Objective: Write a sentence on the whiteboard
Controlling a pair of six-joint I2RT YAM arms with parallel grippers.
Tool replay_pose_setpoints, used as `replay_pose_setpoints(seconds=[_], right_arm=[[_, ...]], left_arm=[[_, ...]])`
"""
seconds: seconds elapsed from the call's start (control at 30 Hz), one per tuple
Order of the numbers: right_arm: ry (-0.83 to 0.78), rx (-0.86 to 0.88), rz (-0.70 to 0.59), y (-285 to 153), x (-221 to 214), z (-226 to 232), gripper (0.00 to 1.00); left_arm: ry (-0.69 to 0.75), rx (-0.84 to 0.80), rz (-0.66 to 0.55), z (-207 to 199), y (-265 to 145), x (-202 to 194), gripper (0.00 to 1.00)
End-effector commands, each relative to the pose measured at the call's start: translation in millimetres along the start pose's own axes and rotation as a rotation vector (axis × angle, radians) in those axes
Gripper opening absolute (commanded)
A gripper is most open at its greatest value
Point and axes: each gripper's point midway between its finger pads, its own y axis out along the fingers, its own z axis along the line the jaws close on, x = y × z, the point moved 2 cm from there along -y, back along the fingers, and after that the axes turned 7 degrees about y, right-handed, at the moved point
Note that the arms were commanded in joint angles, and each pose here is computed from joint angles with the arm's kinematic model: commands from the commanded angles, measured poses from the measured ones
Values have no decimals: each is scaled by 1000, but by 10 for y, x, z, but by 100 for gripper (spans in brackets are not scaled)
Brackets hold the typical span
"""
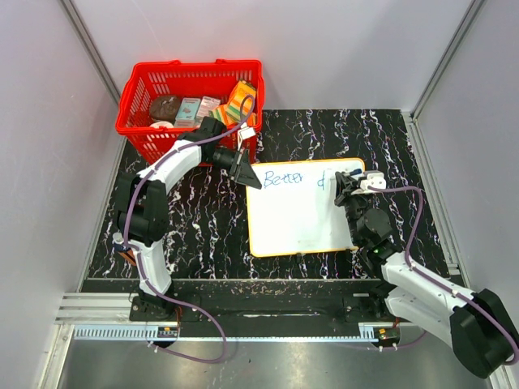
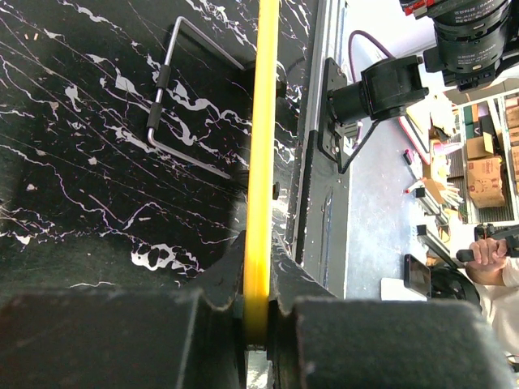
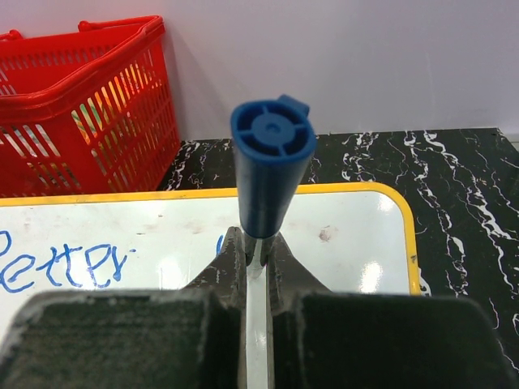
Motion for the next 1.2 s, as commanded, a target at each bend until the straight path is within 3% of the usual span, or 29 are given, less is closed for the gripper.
replay_pose_setpoints(seconds=[0.0, 0.8, 1.17], right_arm=[[13, -19, -40, 51, 91, 8, 0], [62, 42, 86, -30, -133, 108, 0], [50, -11, 64, -22, -62, 27, 0]], left_arm=[[137, 161, 58, 276, -14, 19, 0], [134, 167, 60, 298, -11, 13, 0], [137, 170, 60, 286, -18, 15, 0]])
